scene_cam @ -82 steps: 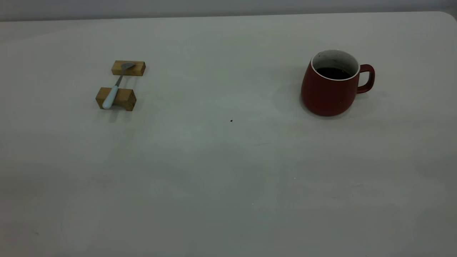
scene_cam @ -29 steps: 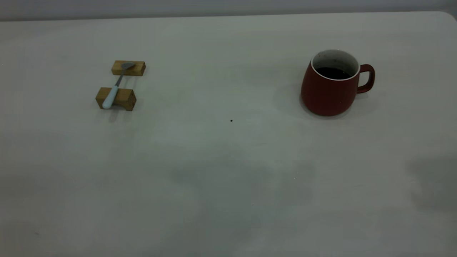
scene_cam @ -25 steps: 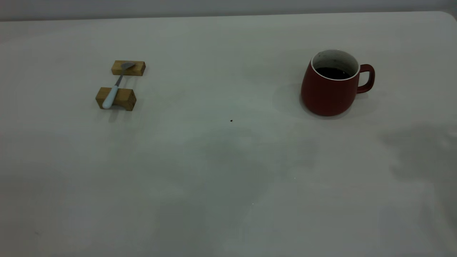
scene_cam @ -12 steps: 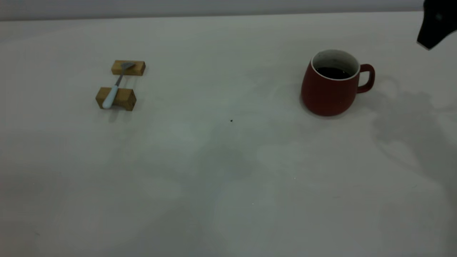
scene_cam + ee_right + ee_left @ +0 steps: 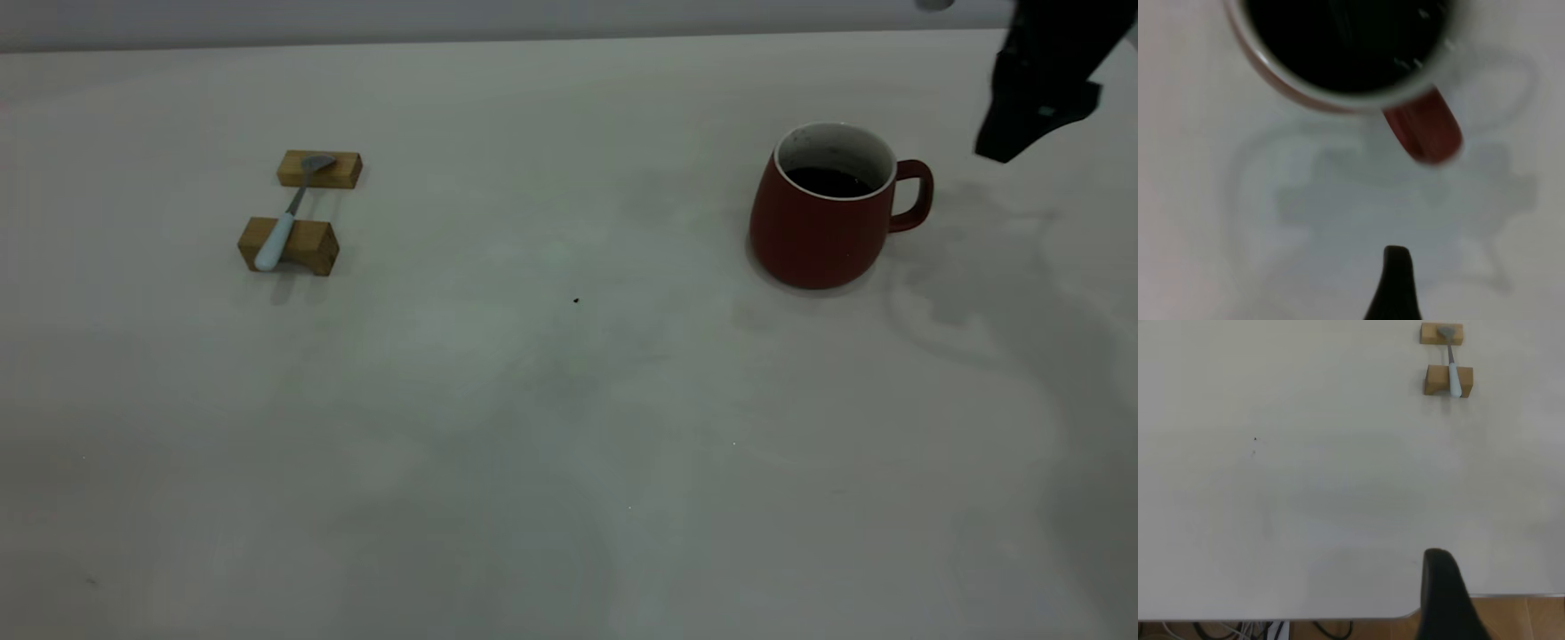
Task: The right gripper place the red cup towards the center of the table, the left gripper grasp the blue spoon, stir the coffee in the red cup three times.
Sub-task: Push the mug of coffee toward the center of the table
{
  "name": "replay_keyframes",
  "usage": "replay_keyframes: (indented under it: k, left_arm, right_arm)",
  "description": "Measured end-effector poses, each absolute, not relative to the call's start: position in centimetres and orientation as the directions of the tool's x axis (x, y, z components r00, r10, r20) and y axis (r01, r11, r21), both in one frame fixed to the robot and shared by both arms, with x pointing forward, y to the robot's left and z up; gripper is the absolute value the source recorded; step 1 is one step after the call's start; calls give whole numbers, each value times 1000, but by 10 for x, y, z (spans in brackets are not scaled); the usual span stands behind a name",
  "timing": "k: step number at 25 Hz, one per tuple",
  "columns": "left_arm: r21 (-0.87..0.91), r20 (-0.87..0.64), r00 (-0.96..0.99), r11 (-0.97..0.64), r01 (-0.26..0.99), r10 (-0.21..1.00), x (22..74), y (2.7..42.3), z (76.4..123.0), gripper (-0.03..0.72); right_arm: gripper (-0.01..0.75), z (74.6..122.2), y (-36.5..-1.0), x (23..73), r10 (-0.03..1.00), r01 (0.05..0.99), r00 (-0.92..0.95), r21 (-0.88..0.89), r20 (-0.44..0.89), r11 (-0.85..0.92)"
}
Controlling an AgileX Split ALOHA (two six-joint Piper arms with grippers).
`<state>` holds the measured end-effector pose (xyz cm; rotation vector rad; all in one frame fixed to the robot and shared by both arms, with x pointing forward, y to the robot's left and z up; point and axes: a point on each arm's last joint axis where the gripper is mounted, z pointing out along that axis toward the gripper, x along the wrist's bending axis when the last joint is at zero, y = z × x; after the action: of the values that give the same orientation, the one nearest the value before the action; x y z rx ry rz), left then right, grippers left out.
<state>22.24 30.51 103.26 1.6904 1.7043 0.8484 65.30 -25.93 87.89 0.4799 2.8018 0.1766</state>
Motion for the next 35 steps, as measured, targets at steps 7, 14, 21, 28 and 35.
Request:
replay_keyframes:
  k: [7, 14, 21, 28, 35]
  left_arm:
    - [780, 29, -22, -9, 625, 999, 222, 305, 1033, 496]
    - [780, 29, -22, -9, 625, 999, 222, 305, 1033, 496]
    - [780, 29, -22, -9, 625, 999, 222, 305, 1033, 496]
    - [780, 29, -22, -9, 625, 999, 222, 305, 1033, 496]
    - [780, 29, -22, -9, 625, 999, 222, 305, 1033, 496]
  right_arm:
    - [695, 856, -234, 653, 141, 107, -951, 133, -277, 985]
    - [688, 838, -231, 657, 94, 59, -947, 120, -308, 991]
    - [673, 826, -230, 658, 96, 60, -945, 123, -313, 991]
    - [547, 824, -220, 656, 98, 56, -945, 139, -313, 989]
    - [338, 820, -215, 656, 192, 136, -939, 204, -285, 970]
